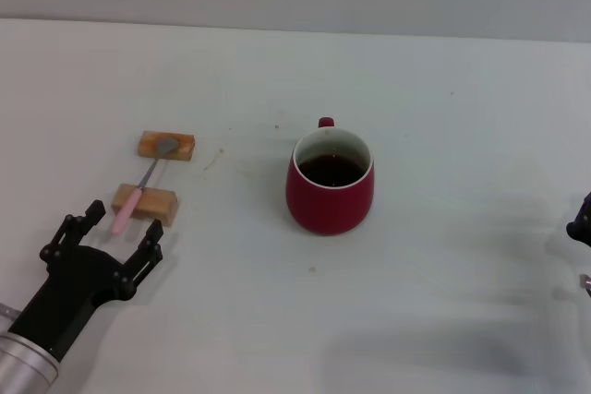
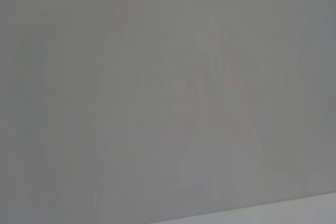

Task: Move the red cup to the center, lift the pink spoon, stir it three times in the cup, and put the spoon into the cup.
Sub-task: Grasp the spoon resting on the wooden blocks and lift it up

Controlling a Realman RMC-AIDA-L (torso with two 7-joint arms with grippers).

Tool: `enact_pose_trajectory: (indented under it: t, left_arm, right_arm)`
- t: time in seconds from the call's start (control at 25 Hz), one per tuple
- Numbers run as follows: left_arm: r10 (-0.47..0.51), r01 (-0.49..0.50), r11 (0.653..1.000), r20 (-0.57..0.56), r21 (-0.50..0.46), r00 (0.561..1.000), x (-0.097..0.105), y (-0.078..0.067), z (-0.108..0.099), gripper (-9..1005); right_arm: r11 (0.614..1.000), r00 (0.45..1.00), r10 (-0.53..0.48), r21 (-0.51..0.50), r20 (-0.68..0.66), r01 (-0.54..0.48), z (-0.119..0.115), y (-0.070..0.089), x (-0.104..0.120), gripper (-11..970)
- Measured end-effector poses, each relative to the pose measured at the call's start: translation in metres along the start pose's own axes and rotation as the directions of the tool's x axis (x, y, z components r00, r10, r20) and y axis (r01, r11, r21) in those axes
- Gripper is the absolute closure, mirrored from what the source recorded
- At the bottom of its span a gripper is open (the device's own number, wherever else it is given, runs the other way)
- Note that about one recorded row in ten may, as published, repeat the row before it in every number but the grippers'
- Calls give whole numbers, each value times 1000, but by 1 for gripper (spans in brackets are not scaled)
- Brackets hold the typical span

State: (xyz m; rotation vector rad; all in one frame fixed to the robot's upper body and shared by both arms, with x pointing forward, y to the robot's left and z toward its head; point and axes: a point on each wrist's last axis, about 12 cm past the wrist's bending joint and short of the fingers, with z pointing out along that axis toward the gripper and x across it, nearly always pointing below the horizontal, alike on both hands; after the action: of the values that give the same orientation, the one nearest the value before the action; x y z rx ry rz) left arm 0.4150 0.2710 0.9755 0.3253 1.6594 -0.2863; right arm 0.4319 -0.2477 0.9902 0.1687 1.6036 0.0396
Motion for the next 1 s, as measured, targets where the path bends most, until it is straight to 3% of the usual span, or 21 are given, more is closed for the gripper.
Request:
enact_pose_trajectory:
  t: [0.84, 1.0]
  left_arm:
    - [17, -17, 1000, -35, -6, 999, 2, 3, 8, 271]
    - [18, -18, 1000, -42, -6, 999, 2, 3, 9, 366]
  right_arm:
    - [1000, 1000, 2, -4, -3, -2, -1, 1, 1, 960]
    - [1000, 1000, 2, -5, -2, -2, -1, 1, 0, 959]
